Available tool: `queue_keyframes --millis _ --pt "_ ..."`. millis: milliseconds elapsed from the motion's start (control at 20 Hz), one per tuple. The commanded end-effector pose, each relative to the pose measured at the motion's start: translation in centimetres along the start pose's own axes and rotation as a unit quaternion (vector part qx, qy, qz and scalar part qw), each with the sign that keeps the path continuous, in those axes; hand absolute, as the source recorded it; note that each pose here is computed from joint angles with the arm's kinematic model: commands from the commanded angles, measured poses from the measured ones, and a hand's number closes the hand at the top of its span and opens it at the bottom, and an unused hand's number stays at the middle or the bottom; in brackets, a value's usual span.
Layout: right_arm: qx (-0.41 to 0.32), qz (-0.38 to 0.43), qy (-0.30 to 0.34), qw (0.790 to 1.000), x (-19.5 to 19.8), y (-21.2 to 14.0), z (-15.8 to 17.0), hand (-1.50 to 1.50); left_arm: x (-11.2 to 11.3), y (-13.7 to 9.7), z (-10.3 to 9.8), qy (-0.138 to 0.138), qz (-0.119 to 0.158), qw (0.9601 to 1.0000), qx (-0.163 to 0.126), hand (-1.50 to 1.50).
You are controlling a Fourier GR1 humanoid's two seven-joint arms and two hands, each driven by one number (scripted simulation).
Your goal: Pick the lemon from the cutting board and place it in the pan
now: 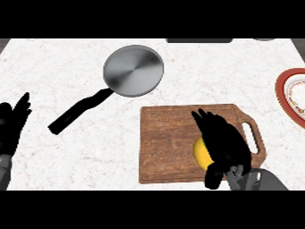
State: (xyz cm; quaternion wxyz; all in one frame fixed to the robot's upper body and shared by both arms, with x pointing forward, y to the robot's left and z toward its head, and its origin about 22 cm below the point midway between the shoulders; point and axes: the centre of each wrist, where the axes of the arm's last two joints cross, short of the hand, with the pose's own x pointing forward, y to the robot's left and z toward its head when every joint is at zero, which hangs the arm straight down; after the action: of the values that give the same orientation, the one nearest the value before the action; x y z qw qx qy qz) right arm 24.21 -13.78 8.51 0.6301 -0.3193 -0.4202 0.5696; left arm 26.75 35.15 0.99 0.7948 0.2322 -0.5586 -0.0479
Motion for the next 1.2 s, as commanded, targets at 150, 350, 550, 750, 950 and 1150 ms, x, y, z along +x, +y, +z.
queue_keyframes --millis 150,350,550,750,950,1150 --pt "0.018 0.011 0.014 1.000 1.1 3.5 -1.2 -1.50 0.9 -0.8 -1.0 -0.007 0.007 0.9999 0.008 0.00" --pt "0.020 0.010 0.025 0.999 0.9 0.7 -1.3 -1.50 0.8 0.5 0.8 0.000 0.002 1.0000 -0.004 0.00" --pt "0.026 0.009 0.039 0.999 1.0 2.9 -1.7 -1.50 -0.7 0.8 0.5 0.003 0.008 0.9999 -0.008 0.00" --pt "-0.003 0.059 0.003 0.998 0.9 2.4 -2.8 1.50 -0.1 1.0 0.3 -0.005 0.007 1.0000 -0.001 0.00" --pt "-0.033 0.081 0.012 0.996 -0.9 2.7 -0.7 1.50 -0.1 0.5 1.5 -0.001 0.005 1.0000 0.002 0.00" --pt "-0.049 0.066 0.001 0.997 -0.5 3.4 -4.0 1.50 0.6 0.7 0.6 0.006 0.003 1.0000 0.007 0.00"
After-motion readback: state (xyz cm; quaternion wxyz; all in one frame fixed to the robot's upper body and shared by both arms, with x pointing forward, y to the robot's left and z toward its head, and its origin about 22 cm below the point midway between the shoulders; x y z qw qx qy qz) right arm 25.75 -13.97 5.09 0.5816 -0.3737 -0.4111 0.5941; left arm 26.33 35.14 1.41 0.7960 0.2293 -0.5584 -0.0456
